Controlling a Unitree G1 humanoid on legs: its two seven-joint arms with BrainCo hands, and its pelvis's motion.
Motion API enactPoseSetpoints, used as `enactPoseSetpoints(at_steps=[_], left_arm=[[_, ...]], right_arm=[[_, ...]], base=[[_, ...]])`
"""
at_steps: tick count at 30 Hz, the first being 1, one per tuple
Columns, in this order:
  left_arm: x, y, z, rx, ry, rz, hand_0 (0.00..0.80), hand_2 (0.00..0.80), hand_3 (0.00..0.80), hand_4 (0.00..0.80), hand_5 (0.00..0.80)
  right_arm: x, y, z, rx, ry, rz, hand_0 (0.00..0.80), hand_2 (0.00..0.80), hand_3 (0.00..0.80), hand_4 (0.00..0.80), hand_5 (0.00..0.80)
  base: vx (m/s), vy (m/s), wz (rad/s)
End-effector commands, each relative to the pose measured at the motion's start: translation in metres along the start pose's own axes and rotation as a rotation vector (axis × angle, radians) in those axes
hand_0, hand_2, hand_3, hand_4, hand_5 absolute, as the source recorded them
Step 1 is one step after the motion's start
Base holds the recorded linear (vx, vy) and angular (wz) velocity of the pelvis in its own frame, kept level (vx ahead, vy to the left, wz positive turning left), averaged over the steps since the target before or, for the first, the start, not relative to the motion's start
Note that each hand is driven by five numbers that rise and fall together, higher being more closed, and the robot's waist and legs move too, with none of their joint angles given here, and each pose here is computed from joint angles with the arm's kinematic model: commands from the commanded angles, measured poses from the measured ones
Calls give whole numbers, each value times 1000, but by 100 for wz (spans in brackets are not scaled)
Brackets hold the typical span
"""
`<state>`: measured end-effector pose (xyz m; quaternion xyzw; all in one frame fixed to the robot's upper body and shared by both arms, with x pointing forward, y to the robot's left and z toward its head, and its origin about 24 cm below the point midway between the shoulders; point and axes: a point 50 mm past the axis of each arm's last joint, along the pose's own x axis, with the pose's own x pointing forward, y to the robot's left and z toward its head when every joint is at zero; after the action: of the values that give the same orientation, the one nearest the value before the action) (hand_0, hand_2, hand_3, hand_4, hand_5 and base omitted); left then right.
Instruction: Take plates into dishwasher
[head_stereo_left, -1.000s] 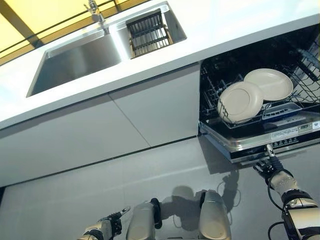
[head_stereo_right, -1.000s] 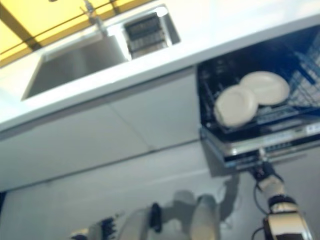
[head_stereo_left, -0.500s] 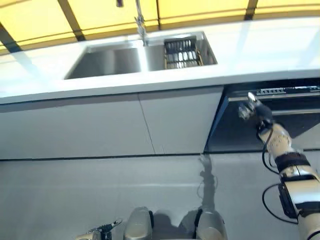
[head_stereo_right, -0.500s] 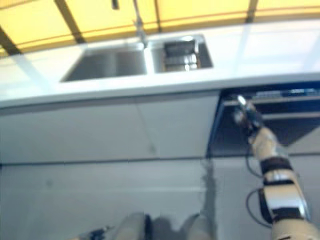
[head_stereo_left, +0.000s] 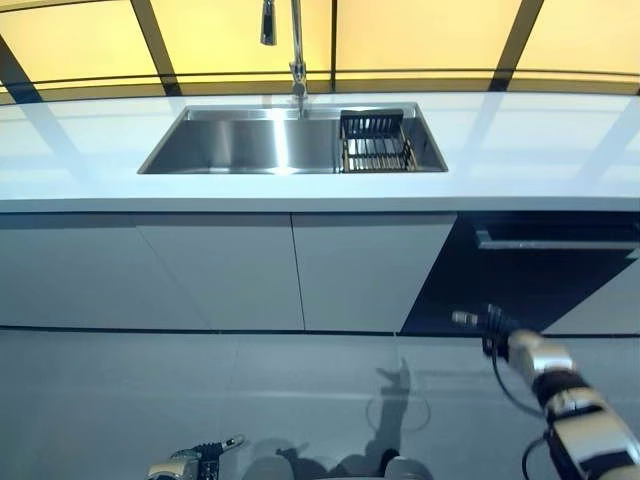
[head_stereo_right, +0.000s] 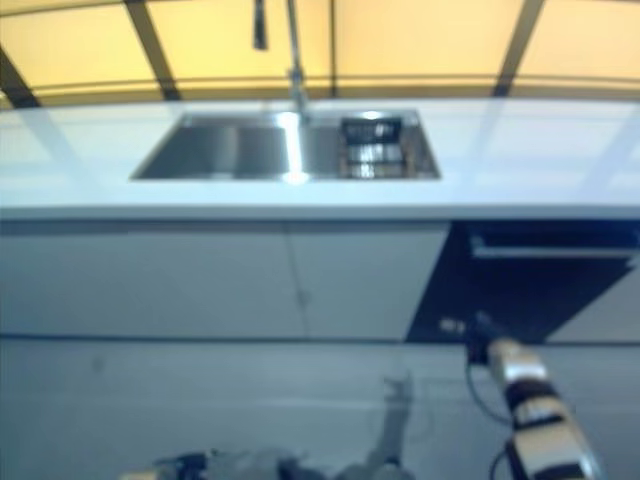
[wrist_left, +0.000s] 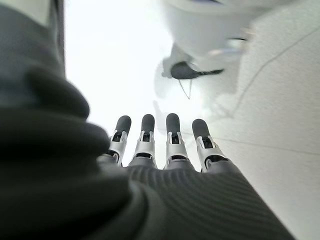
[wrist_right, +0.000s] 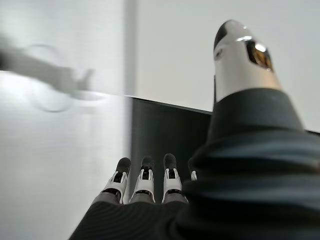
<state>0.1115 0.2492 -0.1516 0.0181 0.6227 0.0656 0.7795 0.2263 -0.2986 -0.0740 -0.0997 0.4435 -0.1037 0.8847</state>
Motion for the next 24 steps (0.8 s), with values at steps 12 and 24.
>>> enactPoseSetpoints(at_steps=[12, 24], left_arm=[[5, -18, -30, 168, 86, 2, 0, 0, 0, 0, 0], [6, -28, -27, 207, 33, -68, 0, 0, 0, 0, 0]], right_arm=[[-37, 93, -170, 93, 557, 113, 0, 0, 0, 0, 0], [-33, 84, -162, -232, 511, 117, 0, 0, 0, 0, 0]], base=[[-43, 50, -2], [-3, -2, 0]])
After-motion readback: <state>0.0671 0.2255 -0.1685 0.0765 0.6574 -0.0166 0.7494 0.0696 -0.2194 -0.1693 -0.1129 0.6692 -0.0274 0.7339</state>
